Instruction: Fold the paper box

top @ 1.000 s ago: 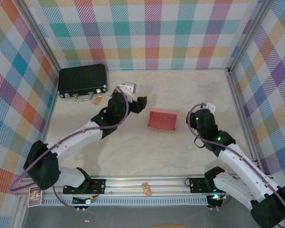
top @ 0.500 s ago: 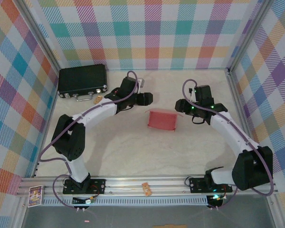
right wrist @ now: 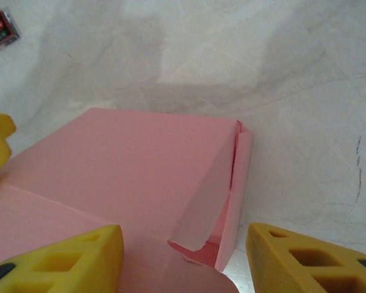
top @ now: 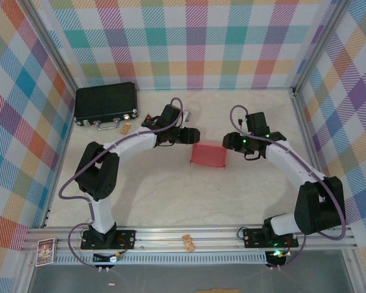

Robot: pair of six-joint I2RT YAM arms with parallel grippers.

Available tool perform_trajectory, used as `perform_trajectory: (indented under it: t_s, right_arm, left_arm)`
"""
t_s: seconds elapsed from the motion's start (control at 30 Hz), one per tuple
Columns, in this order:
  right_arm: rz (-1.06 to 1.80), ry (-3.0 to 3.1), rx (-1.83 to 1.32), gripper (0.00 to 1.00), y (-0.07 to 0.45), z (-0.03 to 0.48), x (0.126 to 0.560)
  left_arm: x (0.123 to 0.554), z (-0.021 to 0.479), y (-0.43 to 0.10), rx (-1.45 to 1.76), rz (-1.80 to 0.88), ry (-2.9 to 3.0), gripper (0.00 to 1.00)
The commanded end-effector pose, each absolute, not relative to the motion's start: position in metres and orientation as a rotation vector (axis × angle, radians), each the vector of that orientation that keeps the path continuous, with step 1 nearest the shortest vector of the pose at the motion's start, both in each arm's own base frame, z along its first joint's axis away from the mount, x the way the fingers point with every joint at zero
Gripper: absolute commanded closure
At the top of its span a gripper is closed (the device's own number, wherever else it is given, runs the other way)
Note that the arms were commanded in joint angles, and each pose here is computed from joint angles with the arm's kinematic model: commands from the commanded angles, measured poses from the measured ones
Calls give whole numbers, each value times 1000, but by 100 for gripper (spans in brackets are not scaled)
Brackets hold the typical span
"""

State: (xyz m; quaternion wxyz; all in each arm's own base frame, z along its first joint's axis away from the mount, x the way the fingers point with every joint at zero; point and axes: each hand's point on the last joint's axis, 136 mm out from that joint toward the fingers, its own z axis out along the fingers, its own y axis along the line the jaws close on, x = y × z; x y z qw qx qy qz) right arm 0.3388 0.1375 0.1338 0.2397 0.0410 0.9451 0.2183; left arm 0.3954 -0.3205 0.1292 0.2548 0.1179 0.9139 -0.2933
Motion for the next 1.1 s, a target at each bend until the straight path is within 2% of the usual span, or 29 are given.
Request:
perform_trajectory:
  t_s: [0.0, 0.13, 0.57, 0.77, 1.07]
  right_arm:
    - [604, 2647, 99, 46, 141, 113, 328]
    - [597, 2676, 110, 47, 141, 98, 323]
    - [562, 2750, 150, 50, 143, 55, 315]
    - [545, 2796, 172, 59, 144, 35, 313]
    - [501, 2833, 169, 68, 144, 22, 317]
  left_arm:
    - [386, 123, -324, 332, -802, 2509, 37]
    - [378, 108, -323, 339, -776, 2541, 41]
    - [354, 57, -316, 318, -710, 2638, 44]
    - [345, 45, -317, 291, -724, 2651, 46]
    - [341, 42, -317, 265, -740, 2664, 55]
